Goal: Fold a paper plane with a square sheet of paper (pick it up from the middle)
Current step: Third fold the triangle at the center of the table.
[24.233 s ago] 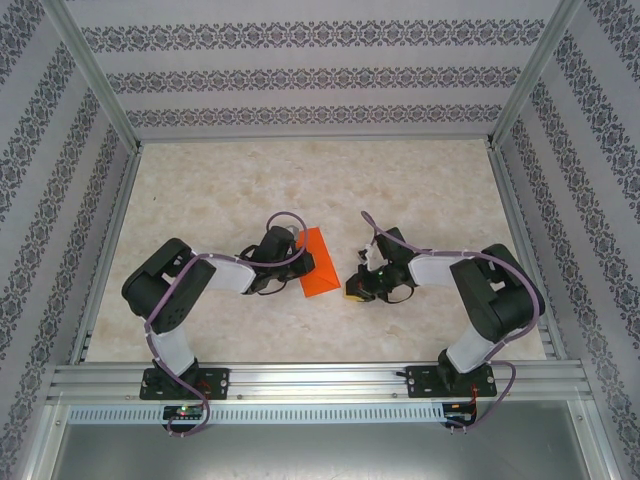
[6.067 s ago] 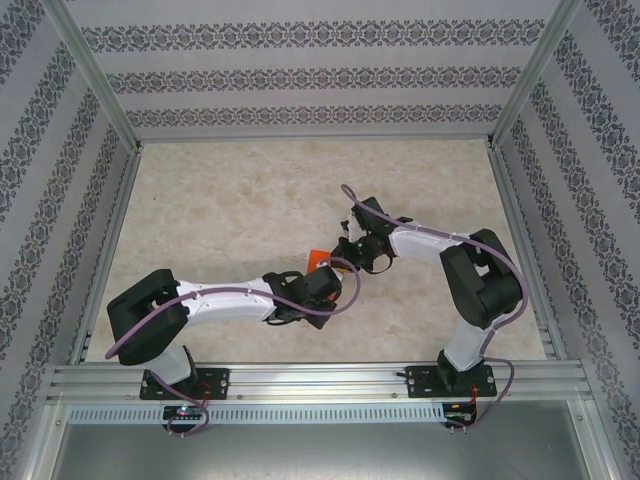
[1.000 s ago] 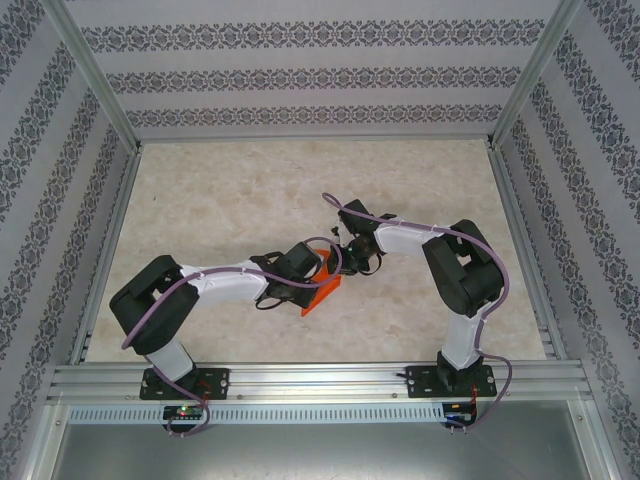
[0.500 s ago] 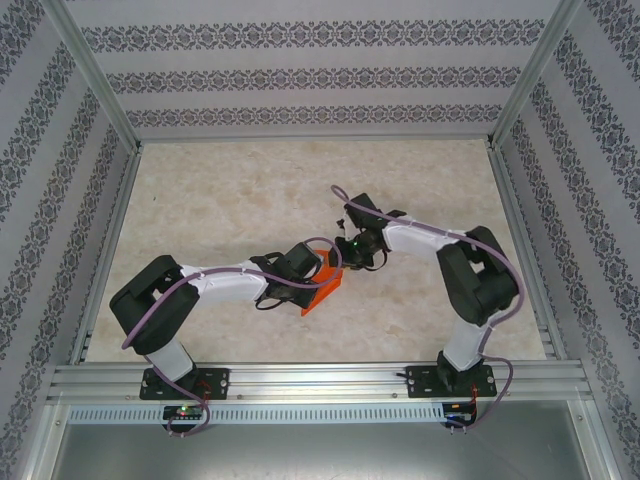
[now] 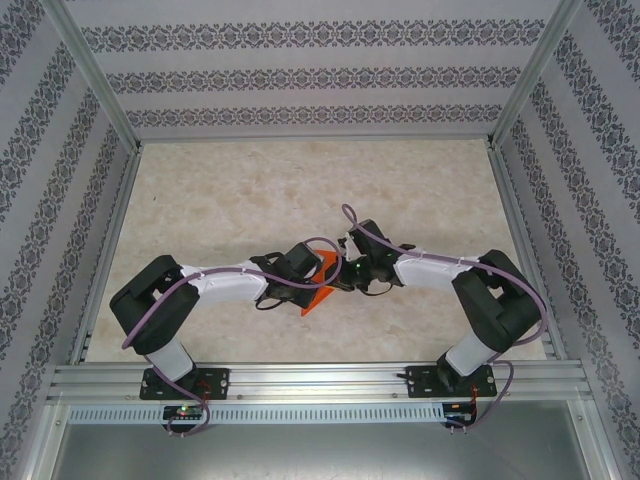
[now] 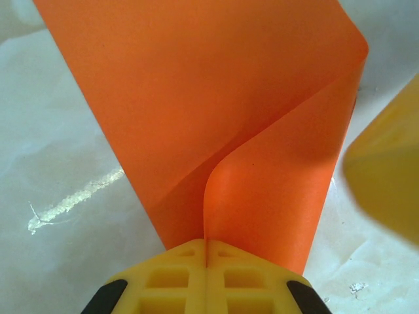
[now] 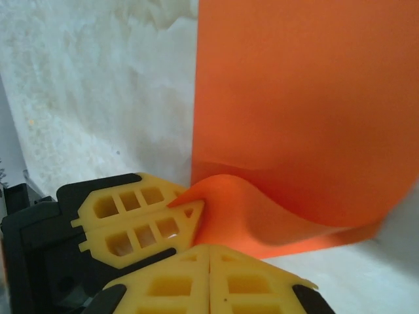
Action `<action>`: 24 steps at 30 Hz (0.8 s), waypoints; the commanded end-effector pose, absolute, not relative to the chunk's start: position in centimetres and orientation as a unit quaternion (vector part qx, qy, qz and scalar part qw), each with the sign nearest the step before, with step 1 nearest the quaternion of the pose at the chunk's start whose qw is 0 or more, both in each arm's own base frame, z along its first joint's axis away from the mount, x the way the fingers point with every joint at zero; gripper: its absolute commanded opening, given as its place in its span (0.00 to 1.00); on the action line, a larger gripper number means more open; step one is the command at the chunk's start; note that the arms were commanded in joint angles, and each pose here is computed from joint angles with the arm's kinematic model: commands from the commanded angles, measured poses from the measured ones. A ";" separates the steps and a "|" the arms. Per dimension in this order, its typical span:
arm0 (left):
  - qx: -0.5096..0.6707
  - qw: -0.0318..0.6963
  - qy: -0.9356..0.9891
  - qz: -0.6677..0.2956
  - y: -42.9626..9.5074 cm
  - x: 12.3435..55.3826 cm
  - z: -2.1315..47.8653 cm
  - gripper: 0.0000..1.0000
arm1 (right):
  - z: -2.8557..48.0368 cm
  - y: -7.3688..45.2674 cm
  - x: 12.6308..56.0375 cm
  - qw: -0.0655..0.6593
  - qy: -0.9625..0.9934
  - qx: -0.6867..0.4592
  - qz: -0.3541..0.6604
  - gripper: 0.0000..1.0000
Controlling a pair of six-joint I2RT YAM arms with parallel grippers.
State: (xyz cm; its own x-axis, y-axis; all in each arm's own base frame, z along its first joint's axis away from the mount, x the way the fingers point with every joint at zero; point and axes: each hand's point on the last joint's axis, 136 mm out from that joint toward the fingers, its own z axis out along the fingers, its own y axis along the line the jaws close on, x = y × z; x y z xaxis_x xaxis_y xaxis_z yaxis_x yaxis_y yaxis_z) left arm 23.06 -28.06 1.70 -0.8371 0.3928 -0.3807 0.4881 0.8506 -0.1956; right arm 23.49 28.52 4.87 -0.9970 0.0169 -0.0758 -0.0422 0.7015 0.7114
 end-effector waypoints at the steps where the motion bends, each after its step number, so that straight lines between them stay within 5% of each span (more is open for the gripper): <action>1: 0.237 0.154 0.952 -0.114 -26.7 23.2 0.3 0.05 | 5.4 30.1 24.2 0.048 0.905 0.002 0.423 0.07; 18: 0.241 0.149 0.953 -0.104 -26.5 23.2 -0.1 0.04 | -0.9 28.4 23.3 0.013 0.926 0.020 0.377 0.07; 24: 0.240 0.145 0.955 -0.100 -26.3 23.0 -0.2 0.04 | 2.8 27.8 24.2 0.045 0.917 0.018 0.396 0.11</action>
